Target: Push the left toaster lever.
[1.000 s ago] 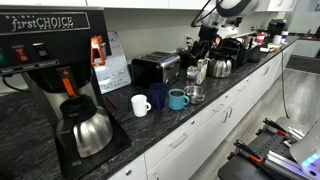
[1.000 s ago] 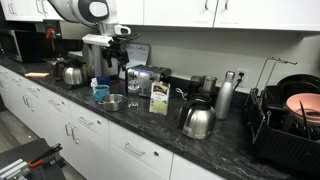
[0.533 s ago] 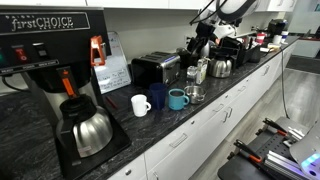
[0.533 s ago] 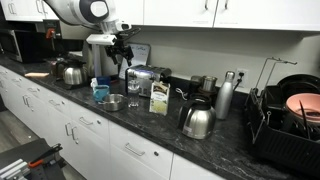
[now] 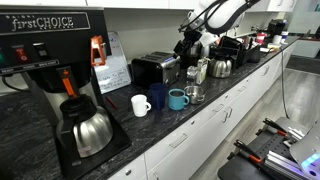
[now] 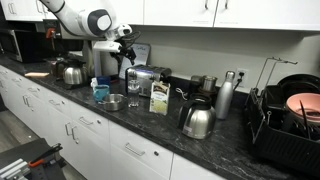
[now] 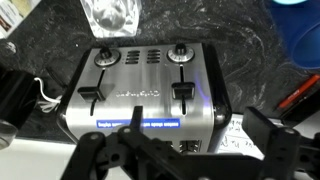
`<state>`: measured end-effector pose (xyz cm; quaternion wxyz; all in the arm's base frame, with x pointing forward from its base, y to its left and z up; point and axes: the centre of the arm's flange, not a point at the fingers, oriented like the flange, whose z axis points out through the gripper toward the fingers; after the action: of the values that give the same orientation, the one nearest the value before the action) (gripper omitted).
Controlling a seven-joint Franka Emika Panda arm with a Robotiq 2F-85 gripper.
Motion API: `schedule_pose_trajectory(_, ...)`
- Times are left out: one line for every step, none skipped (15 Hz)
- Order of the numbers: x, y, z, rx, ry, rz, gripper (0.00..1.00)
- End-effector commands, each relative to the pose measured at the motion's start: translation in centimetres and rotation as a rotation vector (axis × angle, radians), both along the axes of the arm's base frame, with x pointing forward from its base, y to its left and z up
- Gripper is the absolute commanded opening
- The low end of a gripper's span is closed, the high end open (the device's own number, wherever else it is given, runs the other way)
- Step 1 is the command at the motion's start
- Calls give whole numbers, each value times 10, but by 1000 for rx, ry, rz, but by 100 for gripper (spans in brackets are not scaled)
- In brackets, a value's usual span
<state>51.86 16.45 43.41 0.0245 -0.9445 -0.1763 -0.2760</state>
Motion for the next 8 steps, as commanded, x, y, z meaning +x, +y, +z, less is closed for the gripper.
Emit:
schedule_pose_trajectory(25, 11, -5, 3, -78, 25, 100)
schedule_pose_trajectory(28, 13, -6, 2, -82, 33, 100)
schedule_pose_trajectory(30, 13, -9, -10, -88, 31, 100)
schedule_pose_trajectory(21, 9, -8, 0, -60, 30, 100)
schedule_pose_trajectory(22, 9, -11, -1, -57, 30, 100)
schedule_pose_trajectory(22, 9, -11, -1, -56, 30, 100)
schedule_pose_trajectory(22, 10, -11, -1, -57, 30, 100)
schedule_pose_trajectory(21, 10, -10, -1, -58, 30, 100)
